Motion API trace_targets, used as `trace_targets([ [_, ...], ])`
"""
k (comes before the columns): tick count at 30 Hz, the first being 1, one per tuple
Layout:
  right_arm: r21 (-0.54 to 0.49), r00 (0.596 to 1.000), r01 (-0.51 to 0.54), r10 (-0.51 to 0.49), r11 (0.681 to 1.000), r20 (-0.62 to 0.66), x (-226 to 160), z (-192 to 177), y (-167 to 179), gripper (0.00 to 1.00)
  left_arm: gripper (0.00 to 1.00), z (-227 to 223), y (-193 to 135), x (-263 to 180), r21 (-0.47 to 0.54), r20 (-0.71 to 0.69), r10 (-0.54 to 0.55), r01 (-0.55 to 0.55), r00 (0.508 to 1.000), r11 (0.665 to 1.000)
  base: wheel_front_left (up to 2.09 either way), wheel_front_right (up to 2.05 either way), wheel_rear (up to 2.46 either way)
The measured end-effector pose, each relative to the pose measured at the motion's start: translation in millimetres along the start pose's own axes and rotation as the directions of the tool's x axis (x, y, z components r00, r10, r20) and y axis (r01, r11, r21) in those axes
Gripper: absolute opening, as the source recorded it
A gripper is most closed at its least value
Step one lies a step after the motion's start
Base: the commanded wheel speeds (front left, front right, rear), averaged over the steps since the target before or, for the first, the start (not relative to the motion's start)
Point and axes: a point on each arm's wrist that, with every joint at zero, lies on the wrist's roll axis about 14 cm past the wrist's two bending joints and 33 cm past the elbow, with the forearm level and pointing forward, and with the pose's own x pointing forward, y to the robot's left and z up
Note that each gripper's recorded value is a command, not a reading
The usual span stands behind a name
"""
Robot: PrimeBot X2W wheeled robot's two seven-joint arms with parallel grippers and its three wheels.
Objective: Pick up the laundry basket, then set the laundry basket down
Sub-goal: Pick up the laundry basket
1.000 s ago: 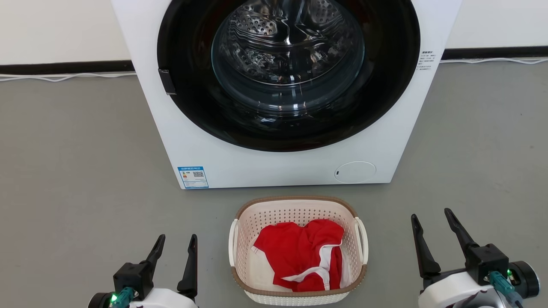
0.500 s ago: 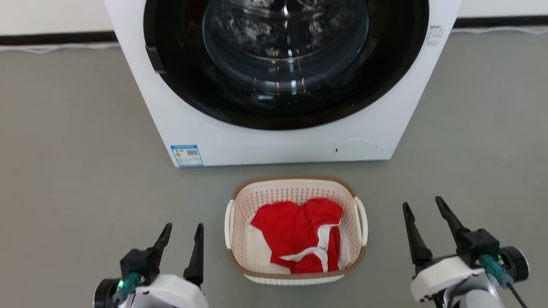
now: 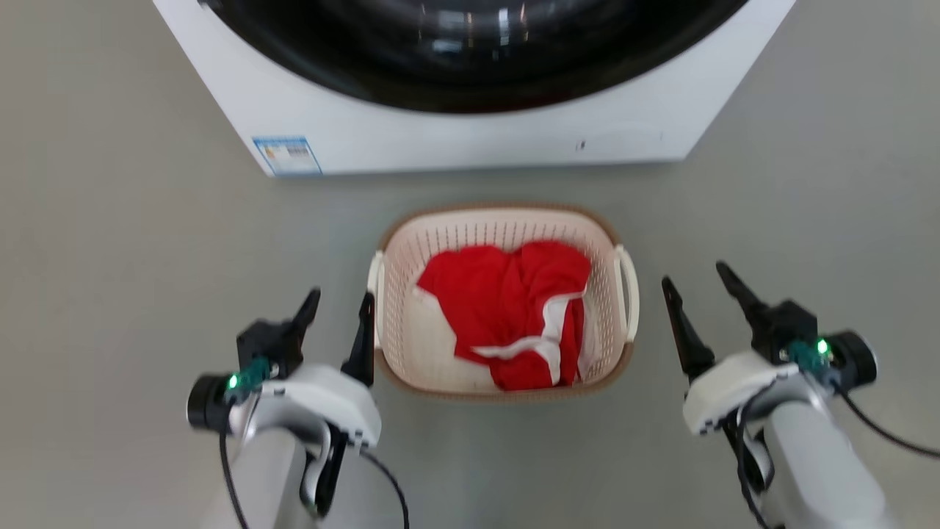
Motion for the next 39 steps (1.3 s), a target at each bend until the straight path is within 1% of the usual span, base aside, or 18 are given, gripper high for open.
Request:
trace_targets([
  [11, -0.027, 0.988, -0.053, 0.049, 0.998, -0.149, 63, -58, -3, 1.00, 1.00, -46, 10, 71, -0.003, -0.108, 0.008, -0.009, 0.994, 1.000, 0.00, 0.00, 0.00],
  [20, -0.030, 0.970, -0.084, 0.075, 0.996, -0.230, 97, -102, -1, 1.00, 1.00, -91, 21, 102, -0.021, -0.192, 0.024, -0.028, 0.981, 0.999, 0.00, 0.00, 0.00],
  [26, -0.030, 0.959, -0.102, 0.090, 0.994, -0.270, 103, -123, 3, 1.00, 1.00, -108, 24, 108, -0.042, -0.220, 0.027, -0.037, 0.975, 0.998, 0.00, 0.00, 0.00],
  [32, -0.038, 0.954, -0.111, 0.096, 0.993, -0.285, 100, -128, 2, 1.00, 1.00, -111, 19, 110, -0.049, -0.223, 0.015, -0.027, 0.975, 0.998, 0.00, 0.00, 0.00],
  [39, -0.041, 0.946, -0.106, 0.088, 0.993, -0.312, 101, -145, -3, 1.00, 1.00, -132, 22, 115, -0.038, -0.262, 0.021, -0.032, 0.965, 0.999, 0.00, 0.00, 0.00],
])
